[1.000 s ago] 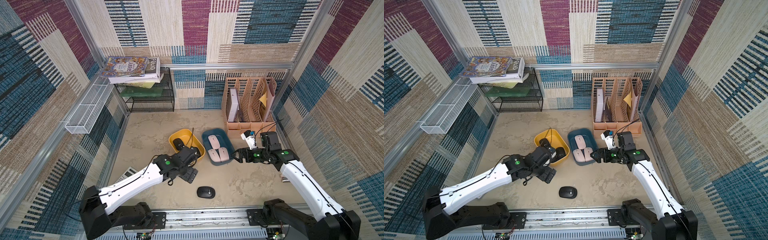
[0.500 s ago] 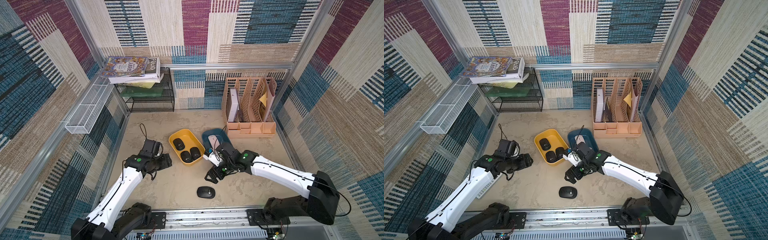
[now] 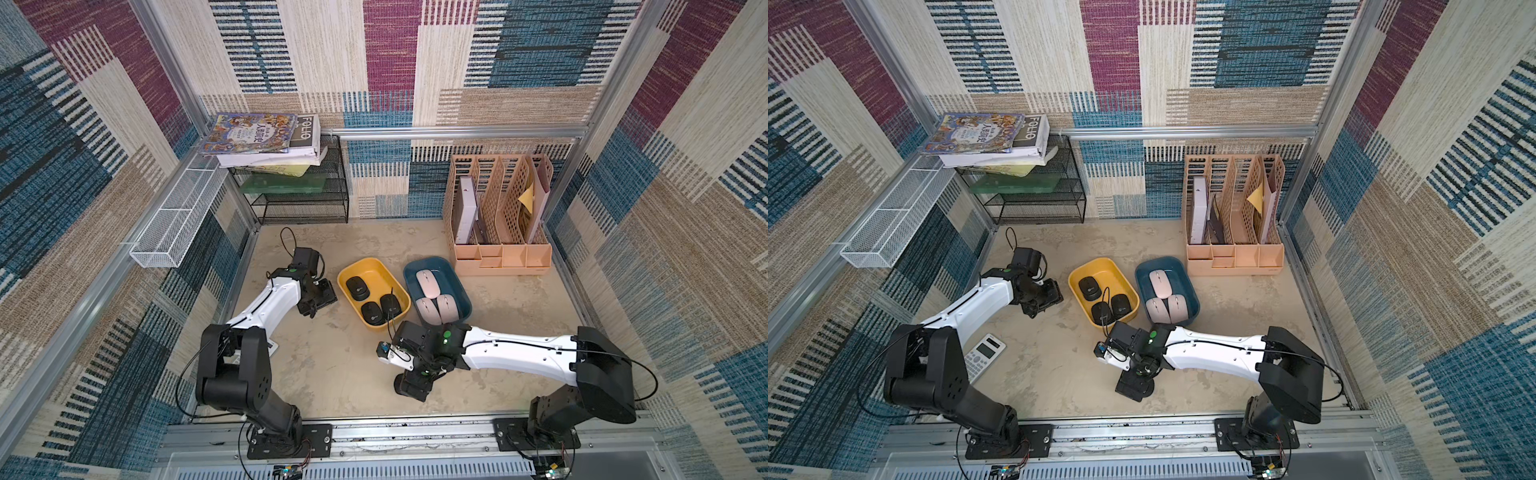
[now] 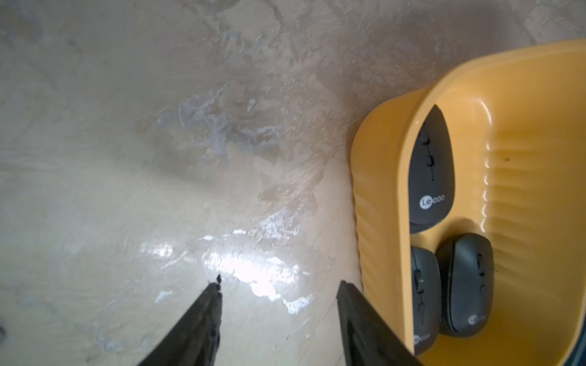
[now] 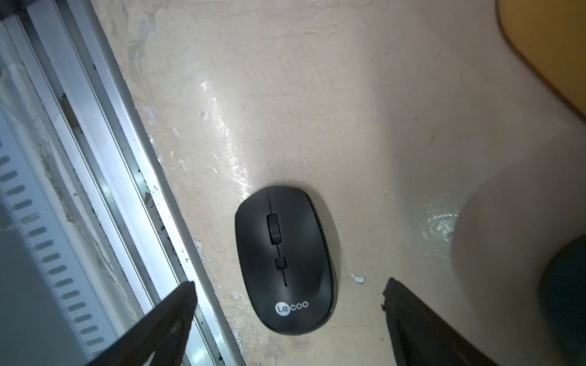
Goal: Place the mice by color into the storage box
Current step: Adjust the storage box at the center of the board, then pick up the mouse from the center of the board, then place the mouse in the storage box.
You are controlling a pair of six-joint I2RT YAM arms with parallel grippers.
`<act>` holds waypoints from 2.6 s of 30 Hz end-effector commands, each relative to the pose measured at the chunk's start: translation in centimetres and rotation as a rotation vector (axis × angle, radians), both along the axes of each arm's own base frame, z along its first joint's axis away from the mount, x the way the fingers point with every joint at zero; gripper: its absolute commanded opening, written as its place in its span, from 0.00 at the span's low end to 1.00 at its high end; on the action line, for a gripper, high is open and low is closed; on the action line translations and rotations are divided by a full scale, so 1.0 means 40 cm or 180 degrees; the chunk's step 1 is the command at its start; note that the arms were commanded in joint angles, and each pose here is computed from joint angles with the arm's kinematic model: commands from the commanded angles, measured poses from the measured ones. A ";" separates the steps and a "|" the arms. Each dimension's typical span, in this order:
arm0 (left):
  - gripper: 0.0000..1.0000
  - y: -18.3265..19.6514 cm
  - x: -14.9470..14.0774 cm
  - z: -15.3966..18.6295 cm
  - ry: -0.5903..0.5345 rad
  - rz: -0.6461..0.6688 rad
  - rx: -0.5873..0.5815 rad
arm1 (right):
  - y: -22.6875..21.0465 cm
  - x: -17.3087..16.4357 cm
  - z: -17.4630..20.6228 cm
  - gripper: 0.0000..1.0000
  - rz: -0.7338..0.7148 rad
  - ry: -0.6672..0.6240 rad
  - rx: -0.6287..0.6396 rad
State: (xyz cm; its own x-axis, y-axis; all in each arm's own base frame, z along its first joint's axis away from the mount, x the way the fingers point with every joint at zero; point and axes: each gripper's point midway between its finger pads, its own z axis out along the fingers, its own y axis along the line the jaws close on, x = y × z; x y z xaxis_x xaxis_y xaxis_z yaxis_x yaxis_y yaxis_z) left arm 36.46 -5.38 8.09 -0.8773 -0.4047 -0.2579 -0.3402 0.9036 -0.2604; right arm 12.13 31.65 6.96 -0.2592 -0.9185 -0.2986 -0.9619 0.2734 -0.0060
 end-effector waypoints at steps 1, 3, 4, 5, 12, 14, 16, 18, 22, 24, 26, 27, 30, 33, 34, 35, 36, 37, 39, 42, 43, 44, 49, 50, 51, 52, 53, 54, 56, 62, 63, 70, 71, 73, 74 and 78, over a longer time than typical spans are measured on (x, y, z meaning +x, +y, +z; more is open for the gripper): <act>0.60 -0.019 0.037 -0.015 -0.0024 -0.0144 -0.0020 | -0.017 0.013 -0.016 0.96 0.0071 -0.0187 -0.0213; 0.59 -0.035 0.054 -0.021 -0.0041 -0.0181 -0.0051 | -0.018 0.005 -0.030 0.96 0.0131 -0.0195 -0.0280; 0.59 -0.044 0.060 -0.022 -0.0051 -0.0206 -0.0064 | -0.018 0.001 -0.035 0.96 0.0152 -0.0193 -0.0302; 0.59 -0.054 0.067 -0.023 -0.0061 -0.0233 -0.0077 | -0.020 -0.002 -0.042 0.96 0.0161 -0.0181 -0.0330; 0.59 -0.099 0.103 -0.045 -0.0065 -0.0362 -0.0054 | -0.031 -0.004 -0.076 0.96 0.0169 -0.0158 -0.0454; 0.59 -0.105 0.113 -0.048 -0.0076 -0.0407 -0.0033 | -0.028 -0.002 -0.079 0.96 0.0171 -0.0171 -0.0445; 0.59 -0.109 0.128 -0.041 -0.0110 -0.0474 0.0016 | -0.026 0.001 -0.080 0.96 0.0165 -0.0180 -0.0453; 0.59 -0.116 0.144 -0.034 -0.0134 -0.0554 0.0051 | -0.026 0.000 -0.083 0.97 0.0157 -0.0171 -0.0462; 0.59 -0.143 0.176 -0.024 -0.0164 -0.0779 0.0101 | -0.030 0.001 -0.094 1.00 0.0130 -0.0162 -0.0494; 0.60 -0.169 0.189 -0.022 -0.0195 -0.0919 0.0078 | -0.032 0.000 -0.101 0.96 0.0110 -0.0136 -0.0517; 0.60 -0.195 0.195 -0.026 -0.0169 -0.1052 0.0112 | -0.033 0.000 -0.106 0.92 0.0094 -0.0125 -0.0542; 0.60 -0.203 0.198 -0.028 -0.0161 -0.1088 0.0120 | -0.033 0.003 -0.107 0.90 0.0076 -0.0128 -0.0549; 0.60 -0.226 0.203 -0.034 -0.0163 -0.1139 0.0088 | -0.026 0.010 -0.100 0.85 0.0024 -0.0150 -0.0506; 0.60 -0.220 0.200 -0.036 -0.0141 -0.1089 0.0122 | -0.022 0.017 -0.098 0.79 -0.0039 -0.0170 -0.0481; 0.60 -0.215 0.197 -0.035 -0.0141 -0.1078 0.0159 | -0.024 0.017 -0.100 0.77 -0.0053 -0.0164 -0.0491; 0.61 -0.208 0.194 -0.035 -0.0141 -0.1064 0.0195 | -0.022 0.020 -0.099 0.75 -0.0070 -0.0171 -0.0484; 0.63 -0.199 0.190 -0.034 -0.0138 -0.1046 0.0241 | -0.024 0.022 -0.102 0.72 -0.0092 -0.0160 -0.0491; 0.65 -0.189 0.187 -0.030 -0.0138 -0.1021 0.0282 | -0.023 0.021 -0.105 0.70 -0.0098 -0.0143 -0.0487; 0.67 -0.175 0.182 -0.021 -0.0151 -0.0973 0.0307 | -0.022 0.019 -0.113 0.68 -0.0096 -0.0110 -0.0491; 0.74 -0.141 0.173 -0.006 -0.0173 -0.0862 0.0378 | -0.016 0.019 -0.116 0.57 -0.0107 -0.0085 -0.0493; 0.75 -0.129 0.170 0.000 -0.0183 -0.0824 0.0392 | -0.014 0.019 -0.115 0.53 -0.0118 -0.0074 -0.0490; 0.77 -0.121 0.167 0.008 -0.0204 -0.0799 0.0389 | -0.010 0.021 -0.112 0.50 -0.0138 -0.0070 -0.0474; 0.80 -0.074 0.143 0.075 -0.0378 -0.0655 0.0387 | 0.020 0.028 -0.070 0.37 -0.0242 0.0013 -0.0267; 0.80 -0.068 0.137 0.089 -0.0415 -0.0639 0.0384 | 0.024 0.033 -0.059 0.35 -0.0271 0.0006 -0.0223; 0.81 -0.062 0.128 0.111 -0.0475 -0.0620 0.0379 | 0.028 0.038 -0.049 0.33 -0.0304 0.0015 -0.0166; 0.80 -0.057 0.119 0.131 -0.0532 -0.0604 0.0379 | 0.032 0.043 -0.033 0.33 -0.0357 0.0052 -0.0073; 0.81 -0.054 0.110 0.146 -0.0576 -0.0603 0.0376 | 0.039 0.047 -0.017 0.31 -0.0412 0.0113 0.0034; 0.81 -0.049 0.099 0.164 -0.0629 -0.0582 0.0375 | 0.046 0.055 0.003 0.31 -0.0493 0.0191 0.0168; 0.81 -0.045 0.075 0.196 -0.0739 -0.0542 0.0350 | 0.060 0.072 0.054 0.31 -0.0637 0.0326 0.0460; 0.81 -0.034 0.001 0.274 -0.0999 -0.0437 0.0264 | 0.061 0.232 0.237 0.30 -0.1447 0.0364 0.1201; 0.81 -0.034 -0.013 0.284 -0.1025 -0.0437 0.0241 | 0.057 0.269 0.259 0.31 -0.1639 0.0374 0.1303; 0.81 -0.041 -0.097 0.325 -0.1143 -0.0478 0.0083 | 0.052 0.465 0.288 0.31 -0.2601 0.0287 0.1360; 0.81 -0.037 -0.109 0.326 -0.1141 -0.0469 0.0095 | 0.058 0.486 0.281 0.31 -0.2676 0.0264 0.1329; 0.81 -0.034 -0.132 0.325 -0.1149 -0.0470 0.0091 | 0.068 0.521 0.264 0.31 -0.2789 0.0216 0.1235; 0.81 -0.033 -0.143 0.326 -0.1157 -0.0473 0.0083 | 0.070 0.541 0.252 0.31 -0.2847 0.0180 0.1164; 0.81 -0.036 -0.185 0.313 -0.1148 -0.0467 -0.0007 | 0.067 0.594 0.198 0.31 -0.3063 0.0091 0.0907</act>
State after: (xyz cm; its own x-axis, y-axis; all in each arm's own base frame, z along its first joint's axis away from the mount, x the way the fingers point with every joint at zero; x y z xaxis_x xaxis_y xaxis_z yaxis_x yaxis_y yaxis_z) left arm 30.05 -6.50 21.03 -0.7665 -0.2742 -0.5808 -0.0964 0.9431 -0.3182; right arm 35.20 35.58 16.16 -0.8337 -0.2412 -0.4967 -0.4067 0.8767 0.2570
